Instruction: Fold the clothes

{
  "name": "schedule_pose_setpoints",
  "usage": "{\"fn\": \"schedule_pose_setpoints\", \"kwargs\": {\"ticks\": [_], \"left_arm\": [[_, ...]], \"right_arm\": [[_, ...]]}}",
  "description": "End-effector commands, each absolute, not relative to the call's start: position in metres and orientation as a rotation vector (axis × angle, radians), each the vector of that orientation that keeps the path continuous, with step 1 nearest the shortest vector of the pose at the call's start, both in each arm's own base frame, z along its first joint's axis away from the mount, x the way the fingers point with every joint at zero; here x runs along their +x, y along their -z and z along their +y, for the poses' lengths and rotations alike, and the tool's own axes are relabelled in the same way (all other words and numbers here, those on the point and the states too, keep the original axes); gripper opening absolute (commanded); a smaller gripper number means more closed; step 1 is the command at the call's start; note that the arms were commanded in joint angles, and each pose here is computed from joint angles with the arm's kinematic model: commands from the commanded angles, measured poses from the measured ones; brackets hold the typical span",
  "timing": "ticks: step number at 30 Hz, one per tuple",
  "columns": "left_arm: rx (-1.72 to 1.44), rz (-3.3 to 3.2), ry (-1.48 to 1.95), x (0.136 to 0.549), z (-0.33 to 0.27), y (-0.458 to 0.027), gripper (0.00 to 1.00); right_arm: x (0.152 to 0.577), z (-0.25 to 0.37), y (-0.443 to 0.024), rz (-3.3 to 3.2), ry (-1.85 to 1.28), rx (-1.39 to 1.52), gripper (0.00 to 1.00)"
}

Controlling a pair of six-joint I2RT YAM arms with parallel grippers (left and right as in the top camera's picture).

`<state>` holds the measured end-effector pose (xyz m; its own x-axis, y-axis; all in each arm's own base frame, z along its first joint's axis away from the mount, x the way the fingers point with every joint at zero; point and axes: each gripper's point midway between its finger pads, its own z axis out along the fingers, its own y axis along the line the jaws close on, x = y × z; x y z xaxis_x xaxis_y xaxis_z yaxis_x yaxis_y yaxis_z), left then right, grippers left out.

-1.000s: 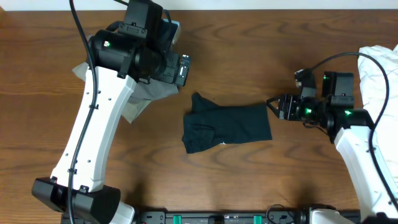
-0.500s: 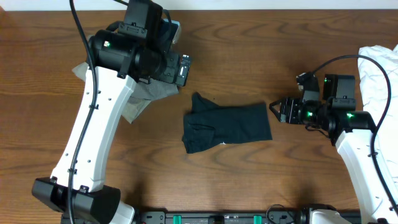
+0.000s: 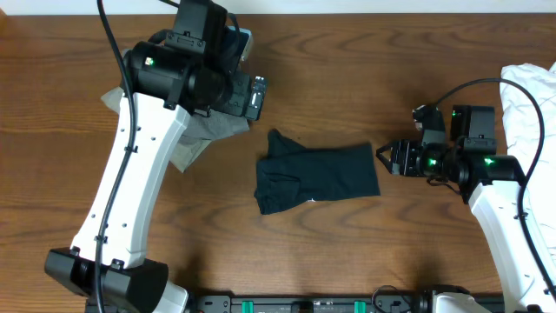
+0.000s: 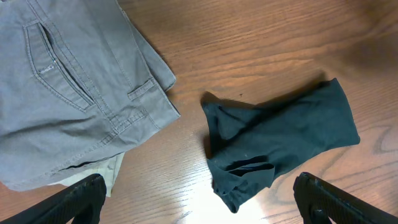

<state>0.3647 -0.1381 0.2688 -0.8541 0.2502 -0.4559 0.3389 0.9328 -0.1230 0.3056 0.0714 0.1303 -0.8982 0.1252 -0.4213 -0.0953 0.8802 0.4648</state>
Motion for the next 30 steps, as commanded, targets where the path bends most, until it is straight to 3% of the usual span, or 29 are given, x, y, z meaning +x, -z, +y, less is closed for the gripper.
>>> {"fn": "schedule_pose_setpoints", "kwargs": {"ticks": [1, 30], "left_arm": [[0.425, 2.63, 0.292, 0.3655, -0.1406, -0.2742, 0.98], [0.411, 2.644, 0.295, 0.3633, -0.1399, -0.273, 0.98]], "right_arm": [[0.3074, 0.0686, -0.1349, 2.588, -0.651, -0.003, 0.63], [0.3052, 0.0676, -0.1331, 2.599, -0.639, -0.015, 0.64]]}}
